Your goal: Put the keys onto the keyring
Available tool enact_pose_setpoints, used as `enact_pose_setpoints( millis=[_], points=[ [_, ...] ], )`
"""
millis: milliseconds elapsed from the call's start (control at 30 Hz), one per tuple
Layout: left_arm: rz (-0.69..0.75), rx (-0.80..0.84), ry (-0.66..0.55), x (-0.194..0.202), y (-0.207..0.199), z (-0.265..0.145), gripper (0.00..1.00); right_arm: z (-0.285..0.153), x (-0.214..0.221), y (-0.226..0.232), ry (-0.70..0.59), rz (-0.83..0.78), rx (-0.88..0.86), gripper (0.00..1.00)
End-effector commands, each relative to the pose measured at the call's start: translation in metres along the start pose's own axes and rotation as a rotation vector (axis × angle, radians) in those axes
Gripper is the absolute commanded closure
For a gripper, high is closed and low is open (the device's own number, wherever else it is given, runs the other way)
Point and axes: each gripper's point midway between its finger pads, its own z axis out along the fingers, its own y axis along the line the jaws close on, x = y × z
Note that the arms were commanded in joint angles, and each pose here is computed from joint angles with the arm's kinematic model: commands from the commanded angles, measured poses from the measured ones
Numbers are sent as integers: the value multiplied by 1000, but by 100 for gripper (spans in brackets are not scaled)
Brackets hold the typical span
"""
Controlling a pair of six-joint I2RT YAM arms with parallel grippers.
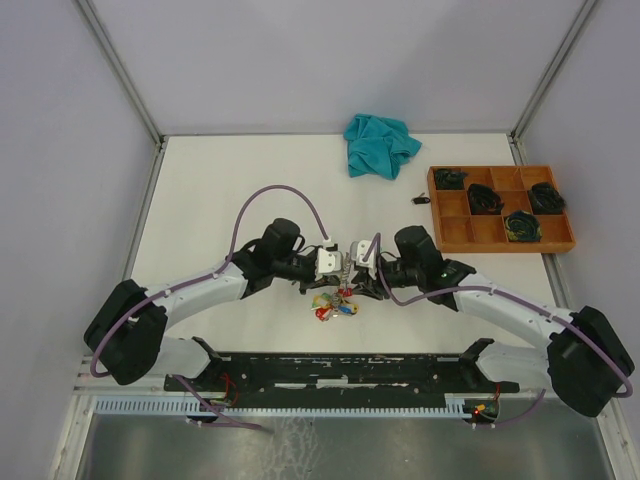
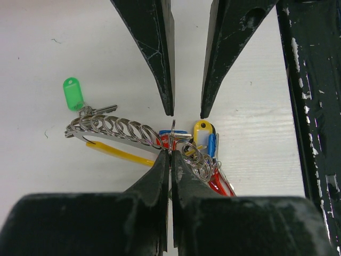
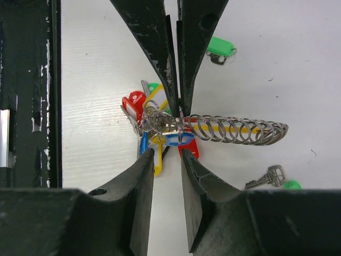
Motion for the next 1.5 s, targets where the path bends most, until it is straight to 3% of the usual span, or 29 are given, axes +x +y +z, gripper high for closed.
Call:
enact_pose_setpoints(
  millis=[0, 467, 733, 1467],
  points=[
    [17, -22, -69, -22, 9, -1, 97, 0, -17, -9, -81, -32, 38, 66],
    [21, -9, -82, -25, 7, -1, 97, 6, -19, -18, -103, -28, 62, 76],
    [21, -10, -84, -26, 7, -1, 97, 8, -22, -14, -109, -25, 29, 99],
    [6, -8, -7, -16, 8, 2, 97, 9, -46, -19, -126, -30, -2, 99]
  ],
)
